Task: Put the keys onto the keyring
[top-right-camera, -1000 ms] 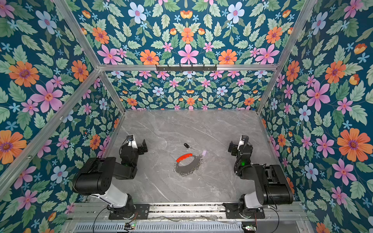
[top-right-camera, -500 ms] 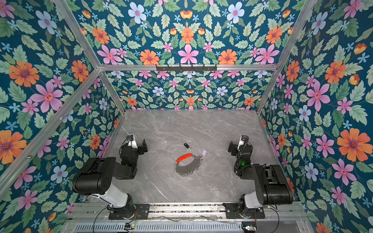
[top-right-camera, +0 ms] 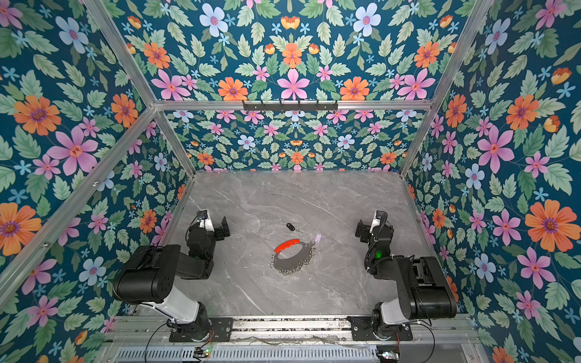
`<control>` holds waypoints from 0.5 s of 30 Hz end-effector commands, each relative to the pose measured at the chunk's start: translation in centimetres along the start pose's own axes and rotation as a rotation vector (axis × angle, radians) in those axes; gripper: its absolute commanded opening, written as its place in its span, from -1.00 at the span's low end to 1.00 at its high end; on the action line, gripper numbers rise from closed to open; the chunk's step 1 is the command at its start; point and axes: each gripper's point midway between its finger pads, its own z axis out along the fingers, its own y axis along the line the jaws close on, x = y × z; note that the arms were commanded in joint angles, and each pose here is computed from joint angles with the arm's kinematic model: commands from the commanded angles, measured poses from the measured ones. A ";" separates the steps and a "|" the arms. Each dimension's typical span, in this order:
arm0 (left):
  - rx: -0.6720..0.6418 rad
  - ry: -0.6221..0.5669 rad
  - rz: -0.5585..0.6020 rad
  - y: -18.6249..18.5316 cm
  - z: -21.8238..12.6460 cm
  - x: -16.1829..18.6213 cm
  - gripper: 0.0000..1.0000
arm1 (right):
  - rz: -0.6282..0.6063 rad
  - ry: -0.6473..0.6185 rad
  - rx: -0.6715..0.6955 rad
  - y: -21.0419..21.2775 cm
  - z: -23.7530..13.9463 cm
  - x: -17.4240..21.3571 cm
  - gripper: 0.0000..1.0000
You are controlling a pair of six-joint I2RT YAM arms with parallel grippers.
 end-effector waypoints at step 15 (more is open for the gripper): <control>-0.167 0.227 -0.139 0.7 0.6 -6.9 1.00 | 0.148 0.148 0.244 0.5 -6.1 -9.0 0.98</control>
